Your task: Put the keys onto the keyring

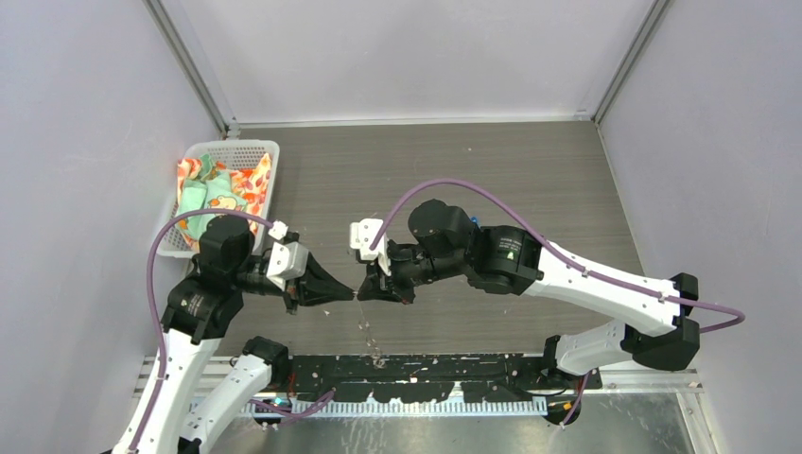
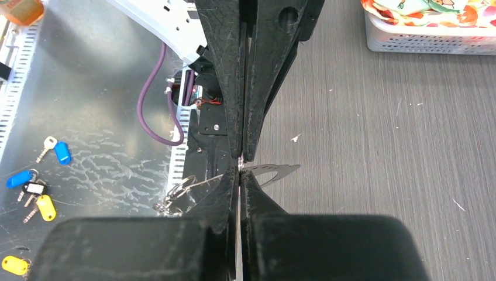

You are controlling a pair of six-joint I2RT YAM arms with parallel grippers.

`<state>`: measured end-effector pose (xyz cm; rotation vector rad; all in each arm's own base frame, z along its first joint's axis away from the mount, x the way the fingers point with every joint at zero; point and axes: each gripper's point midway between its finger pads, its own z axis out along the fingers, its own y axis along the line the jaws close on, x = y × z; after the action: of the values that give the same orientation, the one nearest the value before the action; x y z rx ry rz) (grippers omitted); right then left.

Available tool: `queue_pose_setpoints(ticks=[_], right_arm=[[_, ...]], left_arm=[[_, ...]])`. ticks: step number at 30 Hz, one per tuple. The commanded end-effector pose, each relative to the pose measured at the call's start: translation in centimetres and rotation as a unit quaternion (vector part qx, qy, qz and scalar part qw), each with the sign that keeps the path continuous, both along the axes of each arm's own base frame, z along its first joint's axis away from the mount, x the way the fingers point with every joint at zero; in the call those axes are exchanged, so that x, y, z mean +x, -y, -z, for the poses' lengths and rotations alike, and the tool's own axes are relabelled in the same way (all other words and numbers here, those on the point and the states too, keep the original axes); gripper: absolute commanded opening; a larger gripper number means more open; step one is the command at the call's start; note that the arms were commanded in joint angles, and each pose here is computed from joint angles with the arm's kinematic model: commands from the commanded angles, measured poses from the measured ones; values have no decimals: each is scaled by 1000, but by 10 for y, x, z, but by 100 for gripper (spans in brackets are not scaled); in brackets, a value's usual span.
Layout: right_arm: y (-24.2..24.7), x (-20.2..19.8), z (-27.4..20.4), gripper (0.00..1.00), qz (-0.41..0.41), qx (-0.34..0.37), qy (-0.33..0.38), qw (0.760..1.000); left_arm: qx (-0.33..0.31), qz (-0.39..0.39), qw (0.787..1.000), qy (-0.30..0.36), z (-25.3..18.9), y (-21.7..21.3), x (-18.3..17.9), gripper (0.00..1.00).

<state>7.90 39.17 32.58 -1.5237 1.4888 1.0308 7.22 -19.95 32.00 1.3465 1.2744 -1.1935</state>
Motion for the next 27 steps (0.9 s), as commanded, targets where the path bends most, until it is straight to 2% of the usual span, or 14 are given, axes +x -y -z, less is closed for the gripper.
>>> queue_pose_setpoints(ticks=[1, 3, 5, 6, 8, 11, 15, 17, 22, 27], right_arm=[[-9, 3, -34, 1, 0, 50, 11, 999], [-9, 2, -32, 1, -1, 47, 9, 999], [-9, 4, -32, 1, 6, 49, 9, 999], [-7, 4, -33, 1, 10, 54, 10, 998], [-4, 6, -37, 1, 17, 72, 15, 997], [1, 5, -44, 1, 27, 100, 15, 994], [4, 4, -49, 1, 32, 118, 14, 992], [6, 5, -51, 1, 37, 126, 14, 991], [10, 4, -57, 1, 45, 156, 12, 987], [10, 3, -54, 1, 43, 158, 6, 986]], left_arm=[[-12, 14, 1000, 11, -6, 1, -5, 1], [-11, 13, 1000, 10, -5, 1, -4, 1], [-8, 2, 1000, 7, -4, 1, -1, 30], [-7, -5, 1000, 4, -4, 0, 0, 38], [-4, -20, 1000, 0, -4, -1, 2, 44], [-2, -39, 999, -9, 0, -2, 4, 41], [-19, -89, 996, -22, 1, -3, 14, 22], [-30, -109, 994, -10, -1, -5, 17, 18], [-37, -105, 994, -15, -1, -5, 12, 17], [-52, -86, 994, -37, -12, 0, 11, 24]])
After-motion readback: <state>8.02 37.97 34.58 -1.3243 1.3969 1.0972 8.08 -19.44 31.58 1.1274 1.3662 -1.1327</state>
